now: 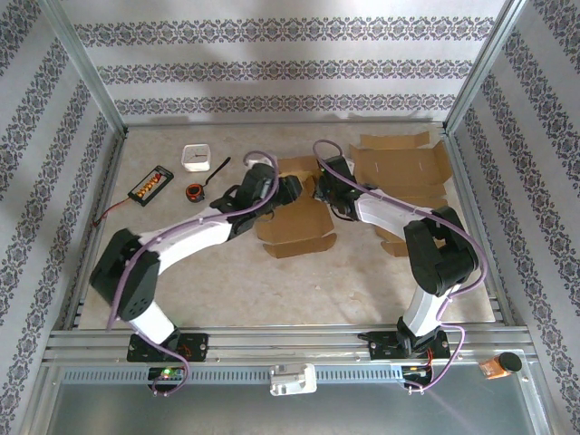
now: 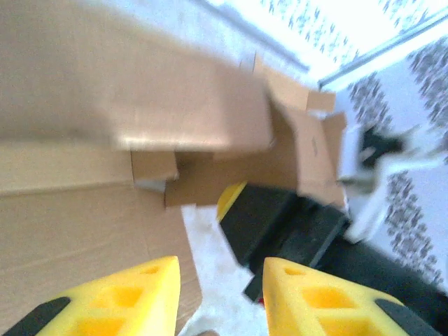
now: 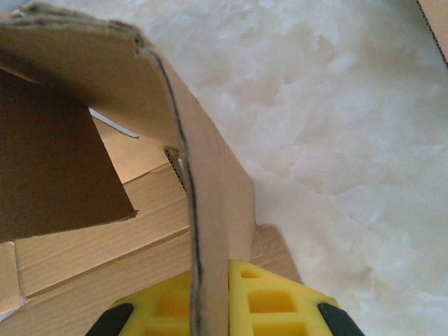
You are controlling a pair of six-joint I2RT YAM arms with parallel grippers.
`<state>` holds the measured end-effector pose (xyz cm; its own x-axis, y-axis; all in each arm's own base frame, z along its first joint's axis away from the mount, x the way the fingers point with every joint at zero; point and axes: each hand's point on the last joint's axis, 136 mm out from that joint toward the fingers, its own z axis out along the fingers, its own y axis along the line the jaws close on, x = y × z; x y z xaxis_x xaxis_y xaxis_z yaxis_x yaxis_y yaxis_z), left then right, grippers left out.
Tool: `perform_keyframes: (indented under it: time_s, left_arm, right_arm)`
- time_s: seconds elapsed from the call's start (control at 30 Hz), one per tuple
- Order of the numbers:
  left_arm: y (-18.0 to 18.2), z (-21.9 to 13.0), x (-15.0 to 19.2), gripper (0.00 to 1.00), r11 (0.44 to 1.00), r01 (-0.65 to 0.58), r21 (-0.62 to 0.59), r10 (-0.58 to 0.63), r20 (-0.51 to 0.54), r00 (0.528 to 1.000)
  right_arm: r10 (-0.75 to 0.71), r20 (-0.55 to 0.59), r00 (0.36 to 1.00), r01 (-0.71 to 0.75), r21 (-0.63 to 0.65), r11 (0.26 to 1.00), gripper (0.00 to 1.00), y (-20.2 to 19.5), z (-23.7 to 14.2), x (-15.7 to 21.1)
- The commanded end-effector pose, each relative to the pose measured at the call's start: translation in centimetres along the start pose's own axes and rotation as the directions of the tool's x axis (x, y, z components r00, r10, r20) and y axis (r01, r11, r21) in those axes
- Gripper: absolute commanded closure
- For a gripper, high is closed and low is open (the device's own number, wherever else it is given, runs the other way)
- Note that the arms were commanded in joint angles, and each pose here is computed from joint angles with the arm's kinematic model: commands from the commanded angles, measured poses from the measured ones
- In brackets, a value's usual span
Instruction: Fold the paper box
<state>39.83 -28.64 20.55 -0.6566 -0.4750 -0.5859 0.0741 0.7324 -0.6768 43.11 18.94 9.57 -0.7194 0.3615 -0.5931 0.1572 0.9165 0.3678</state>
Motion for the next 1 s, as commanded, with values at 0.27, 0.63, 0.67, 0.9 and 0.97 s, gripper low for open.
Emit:
perform_keyframes:
  time_s: [0.27,0.63,0.67,0.9,0.97]
  left_arm:
    - [6.7,-0.8,-6.0,0.49,0.977,0.155,-0.149,-0.156,0.006,0.988]
    - [7.6,2.4,-4.8,0.44,0.973,0.217,-0.077,-0.221,-0.06,0.973]
    - [7.7,2.5,-4.6,0.47,0.972,0.225,-0.074,-0.23,-0.067,0.971]
    - [8.0,3.2,-3.7,0.52,0.962,0.265,-0.069,-0.271,-0.092,0.958]
    - [7.8,3.4,-3.7,0.52,0.961,0.27,-0.063,-0.275,-0.097,0.957]
  right_arm:
    - [-0.067,-0.079,0.995,0.073,0.064,0.995,0.92,-1.2,0.5,3.0]
    - [-0.078,-0.091,0.993,0.082,0.041,0.996,0.91,-0.4,0.4,3.1]
    - [-0.078,-0.096,0.992,0.082,0.035,0.996,0.91,-0.2,0.4,3.1]
    - [-0.029,-0.156,0.987,0.02,-0.06,0.998,0.91,2.6,-0.4,3.2]
    - [-0.011,-0.163,0.987,-0.003,-0.081,0.997,0.9,3.4,-0.7,3.0]
